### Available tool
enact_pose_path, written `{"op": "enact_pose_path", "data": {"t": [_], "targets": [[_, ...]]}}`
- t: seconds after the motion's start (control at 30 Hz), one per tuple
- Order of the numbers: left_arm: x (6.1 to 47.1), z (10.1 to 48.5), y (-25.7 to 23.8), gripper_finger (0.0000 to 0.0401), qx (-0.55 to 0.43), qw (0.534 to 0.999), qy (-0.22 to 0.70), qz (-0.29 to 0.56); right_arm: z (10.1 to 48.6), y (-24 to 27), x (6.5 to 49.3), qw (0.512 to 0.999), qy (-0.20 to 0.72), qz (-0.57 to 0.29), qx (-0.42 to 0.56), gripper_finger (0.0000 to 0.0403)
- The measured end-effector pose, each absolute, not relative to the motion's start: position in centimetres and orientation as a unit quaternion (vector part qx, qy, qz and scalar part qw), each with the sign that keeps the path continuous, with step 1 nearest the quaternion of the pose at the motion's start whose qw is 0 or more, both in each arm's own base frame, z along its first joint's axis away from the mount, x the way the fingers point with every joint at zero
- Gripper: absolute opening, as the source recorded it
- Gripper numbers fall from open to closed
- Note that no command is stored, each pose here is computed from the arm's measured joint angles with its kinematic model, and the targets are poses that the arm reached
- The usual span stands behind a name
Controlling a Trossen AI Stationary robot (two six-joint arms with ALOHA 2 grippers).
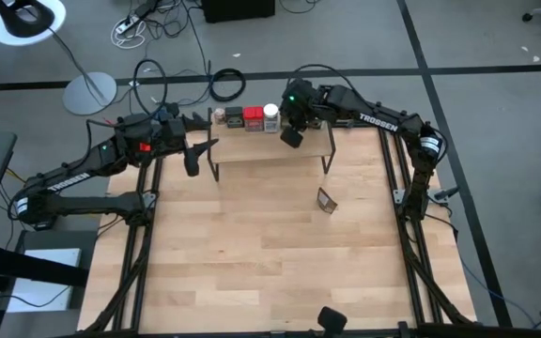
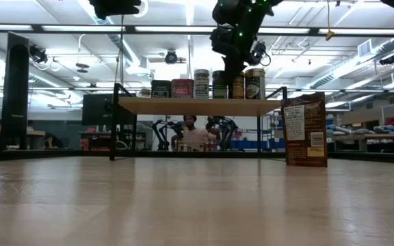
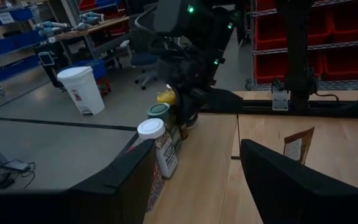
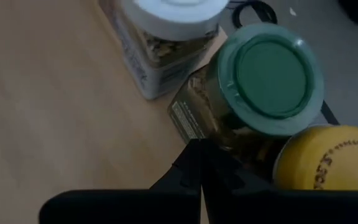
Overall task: Shelf spices
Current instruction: Put the brown seasoning bottle on the shelf
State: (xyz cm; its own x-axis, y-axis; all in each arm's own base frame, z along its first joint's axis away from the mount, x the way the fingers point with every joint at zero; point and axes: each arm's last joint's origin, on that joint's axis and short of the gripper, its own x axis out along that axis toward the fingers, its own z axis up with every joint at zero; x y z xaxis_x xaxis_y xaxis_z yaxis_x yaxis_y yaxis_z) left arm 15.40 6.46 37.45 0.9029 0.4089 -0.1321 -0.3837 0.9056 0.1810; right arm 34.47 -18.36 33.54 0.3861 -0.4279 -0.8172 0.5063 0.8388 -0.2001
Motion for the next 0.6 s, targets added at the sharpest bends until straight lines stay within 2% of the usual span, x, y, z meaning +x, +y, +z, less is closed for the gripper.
{"op": "enact_pose_path", "data": {"t": [0.2, 0.6], "targets": [[15.4, 37.3, 6.4, 0.0239, 0.074, 0.972, 0.091, 0.203, 32.1, -18.6, 34.4, 0.827, 0.487, -0.279, 0.045, 0.0], [15.8, 37.0, 6.6, 0.0239, 0.073, 0.971, 0.101, 0.203, 32.5, -15.9, 36.2, 0.852, 0.466, -0.239, 0.014, 0.0]]}}
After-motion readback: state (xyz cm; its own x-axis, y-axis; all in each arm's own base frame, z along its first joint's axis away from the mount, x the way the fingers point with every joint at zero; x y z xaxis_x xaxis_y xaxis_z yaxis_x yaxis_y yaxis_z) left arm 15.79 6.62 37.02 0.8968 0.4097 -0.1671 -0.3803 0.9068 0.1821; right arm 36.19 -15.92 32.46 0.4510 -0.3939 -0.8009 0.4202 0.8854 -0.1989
